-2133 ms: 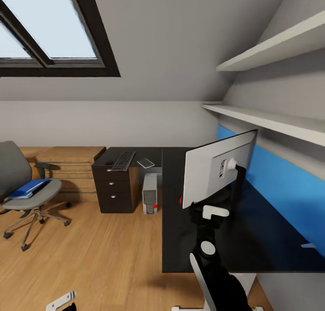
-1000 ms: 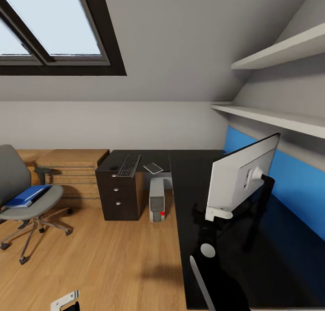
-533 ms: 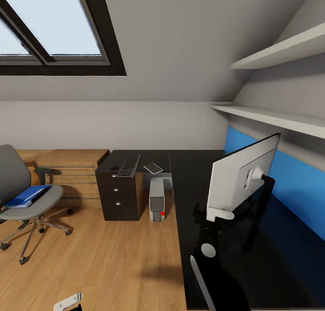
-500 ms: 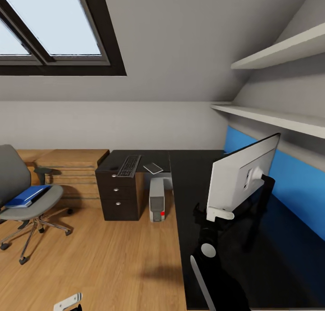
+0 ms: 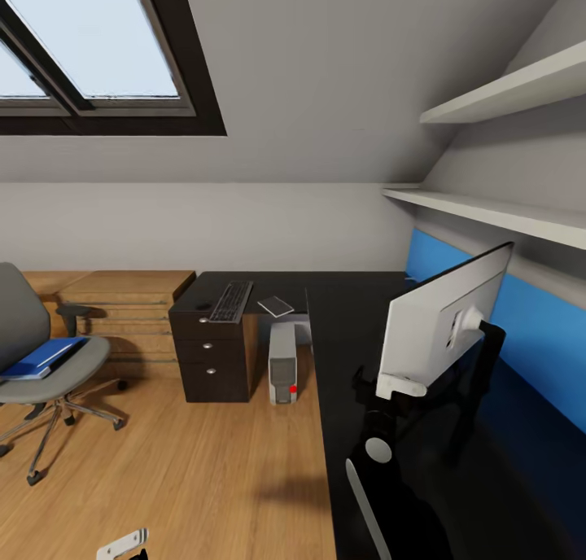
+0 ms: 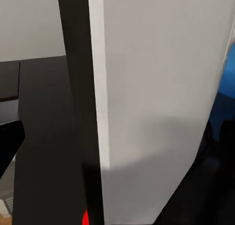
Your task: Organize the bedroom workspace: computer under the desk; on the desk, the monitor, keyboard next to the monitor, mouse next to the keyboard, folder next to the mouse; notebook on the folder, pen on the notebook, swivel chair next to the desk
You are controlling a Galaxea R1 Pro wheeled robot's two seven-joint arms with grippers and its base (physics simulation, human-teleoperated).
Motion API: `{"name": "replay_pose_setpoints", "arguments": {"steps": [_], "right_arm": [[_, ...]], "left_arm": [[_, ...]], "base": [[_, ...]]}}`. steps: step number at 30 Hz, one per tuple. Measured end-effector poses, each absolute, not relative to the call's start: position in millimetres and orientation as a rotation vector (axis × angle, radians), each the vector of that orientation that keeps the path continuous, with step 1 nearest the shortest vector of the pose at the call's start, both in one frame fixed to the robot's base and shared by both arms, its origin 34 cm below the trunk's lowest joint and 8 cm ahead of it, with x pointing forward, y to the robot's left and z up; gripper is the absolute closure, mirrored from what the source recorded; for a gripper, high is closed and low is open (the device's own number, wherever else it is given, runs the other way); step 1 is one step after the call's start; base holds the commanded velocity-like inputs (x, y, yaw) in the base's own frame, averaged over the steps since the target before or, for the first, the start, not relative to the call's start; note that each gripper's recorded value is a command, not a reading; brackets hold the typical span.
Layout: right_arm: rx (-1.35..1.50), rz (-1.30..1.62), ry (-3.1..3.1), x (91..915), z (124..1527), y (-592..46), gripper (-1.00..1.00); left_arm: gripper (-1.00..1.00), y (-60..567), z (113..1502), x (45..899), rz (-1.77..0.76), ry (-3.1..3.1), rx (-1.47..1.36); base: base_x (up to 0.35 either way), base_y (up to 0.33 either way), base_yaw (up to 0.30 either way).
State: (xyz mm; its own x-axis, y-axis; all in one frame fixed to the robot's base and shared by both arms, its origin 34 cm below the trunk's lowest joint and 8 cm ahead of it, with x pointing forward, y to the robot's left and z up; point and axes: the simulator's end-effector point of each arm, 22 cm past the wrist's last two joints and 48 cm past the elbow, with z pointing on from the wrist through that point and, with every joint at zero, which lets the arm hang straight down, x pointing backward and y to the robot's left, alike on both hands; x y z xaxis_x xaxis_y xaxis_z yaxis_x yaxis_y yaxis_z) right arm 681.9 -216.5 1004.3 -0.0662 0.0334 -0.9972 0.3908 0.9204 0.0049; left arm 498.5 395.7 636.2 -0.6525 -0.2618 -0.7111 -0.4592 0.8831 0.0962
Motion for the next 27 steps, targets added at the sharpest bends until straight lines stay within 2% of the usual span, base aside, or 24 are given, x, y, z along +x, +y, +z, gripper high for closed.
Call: {"name": "replay_pose_setpoints", "arguments": {"steps": [13, 27], "right_arm": [[0.35, -0.312, 1.622, 681.7, 1002.7, -223.7, -1.0], [0.463, -0.374, 1.635, 676.1, 991.0, -272.8, -1.0]], "left_arm": [[-1.0, 395.7, 636.1, 498.6, 0.347, 2.311, -0.516], [-1.0, 388.0, 634.6, 498.9, 0.334, 2.315, -0.517]], "base": [[0.029, 0.0, 0.0], [0.001, 0.0, 0.0]]}}
